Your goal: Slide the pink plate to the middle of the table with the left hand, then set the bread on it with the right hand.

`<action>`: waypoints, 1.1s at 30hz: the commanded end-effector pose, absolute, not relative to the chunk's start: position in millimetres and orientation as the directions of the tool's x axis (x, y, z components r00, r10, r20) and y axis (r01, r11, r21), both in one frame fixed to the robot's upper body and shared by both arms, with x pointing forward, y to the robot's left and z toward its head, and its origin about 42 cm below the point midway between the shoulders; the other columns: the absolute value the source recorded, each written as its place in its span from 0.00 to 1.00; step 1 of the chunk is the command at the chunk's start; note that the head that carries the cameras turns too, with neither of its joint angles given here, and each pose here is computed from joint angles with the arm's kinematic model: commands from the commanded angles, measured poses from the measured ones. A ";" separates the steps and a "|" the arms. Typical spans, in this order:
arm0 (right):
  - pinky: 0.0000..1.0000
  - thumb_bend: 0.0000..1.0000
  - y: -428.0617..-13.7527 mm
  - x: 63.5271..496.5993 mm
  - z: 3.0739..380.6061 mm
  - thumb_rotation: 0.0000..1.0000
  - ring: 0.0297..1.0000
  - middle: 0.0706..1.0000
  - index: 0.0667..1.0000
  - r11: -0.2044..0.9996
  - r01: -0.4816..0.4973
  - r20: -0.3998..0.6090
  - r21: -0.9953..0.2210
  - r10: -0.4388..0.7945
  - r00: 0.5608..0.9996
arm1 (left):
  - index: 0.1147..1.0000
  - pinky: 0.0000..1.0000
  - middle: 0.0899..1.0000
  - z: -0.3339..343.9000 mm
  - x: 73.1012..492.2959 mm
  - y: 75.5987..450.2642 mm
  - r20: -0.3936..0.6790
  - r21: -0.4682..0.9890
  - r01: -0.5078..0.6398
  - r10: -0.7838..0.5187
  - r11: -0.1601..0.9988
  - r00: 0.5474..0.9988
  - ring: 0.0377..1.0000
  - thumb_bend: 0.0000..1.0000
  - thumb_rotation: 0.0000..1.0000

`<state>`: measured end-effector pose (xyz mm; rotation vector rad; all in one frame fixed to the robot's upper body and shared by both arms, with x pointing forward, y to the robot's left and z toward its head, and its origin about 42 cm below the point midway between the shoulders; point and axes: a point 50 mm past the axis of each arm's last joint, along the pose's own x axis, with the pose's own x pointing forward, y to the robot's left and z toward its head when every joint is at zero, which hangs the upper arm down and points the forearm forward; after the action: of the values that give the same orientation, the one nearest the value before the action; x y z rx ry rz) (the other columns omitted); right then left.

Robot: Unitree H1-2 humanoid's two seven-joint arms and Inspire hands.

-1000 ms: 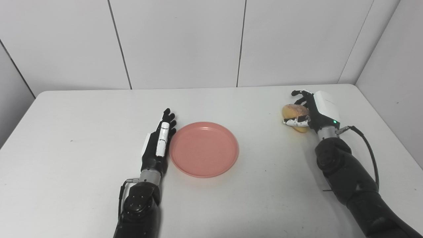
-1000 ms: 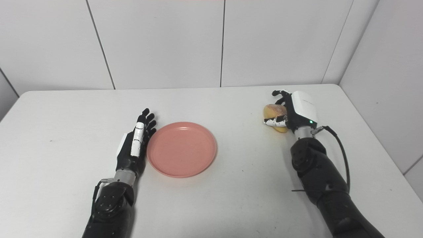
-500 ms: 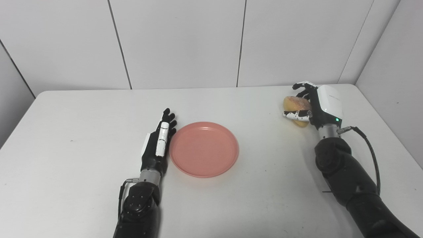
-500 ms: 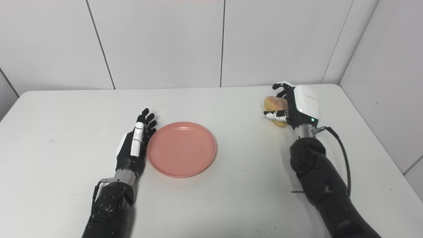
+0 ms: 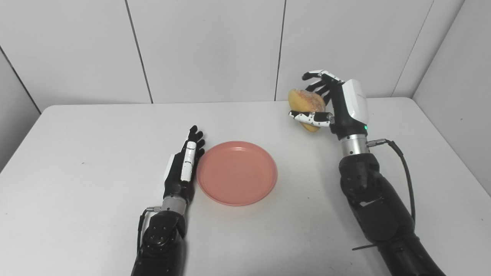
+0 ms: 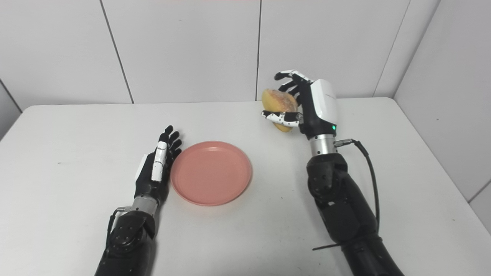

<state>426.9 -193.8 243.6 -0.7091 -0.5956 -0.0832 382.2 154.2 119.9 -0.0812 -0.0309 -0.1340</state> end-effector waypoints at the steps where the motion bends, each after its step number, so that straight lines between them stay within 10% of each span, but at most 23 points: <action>1: 0.19 0.54 -179.0 422.5 265.6 0.00 0.24 0.44 0.59 0.793 0.253 0.581 -0.555 0.151 0.800 | 0.97 0.97 0.97 131.9 386.6 151.2 0.076 -0.071 0.145 -0.140 0.987 0.987 0.97 0.60 1.00; 11: 0.29 0.54 -127.7 400.8 256.4 0.00 0.40 0.45 0.58 0.784 0.151 0.568 -0.602 0.288 0.771 | 0.97 0.98 0.97 133.7 385.3 150.8 0.072 -0.063 0.147 -0.142 0.987 0.987 0.97 0.61 1.00; 17: 0.21 0.54 -107.6 391.4 237.5 0.00 0.28 0.44 0.60 0.767 0.064 0.523 -0.638 0.371 0.767 | 0.98 0.98 0.97 134.2 386.5 149.7 0.076 -0.066 0.146 -0.141 0.987 0.987 0.97 0.60 1.00; 33: 0.46 0.54 -94.3 390.2 188.9 0.00 0.52 0.45 0.58 0.657 0.002 0.423 -0.754 0.482 0.767 | 0.96 0.96 0.96 138.0 386.5 147.3 0.090 -0.071 0.129 -0.123 0.989 0.988 0.97 0.62 1.00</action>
<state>383.6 -99.0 168.6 -0.8246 -0.5458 0.3103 381.0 153.1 121.0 -0.0720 -0.0318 -0.1265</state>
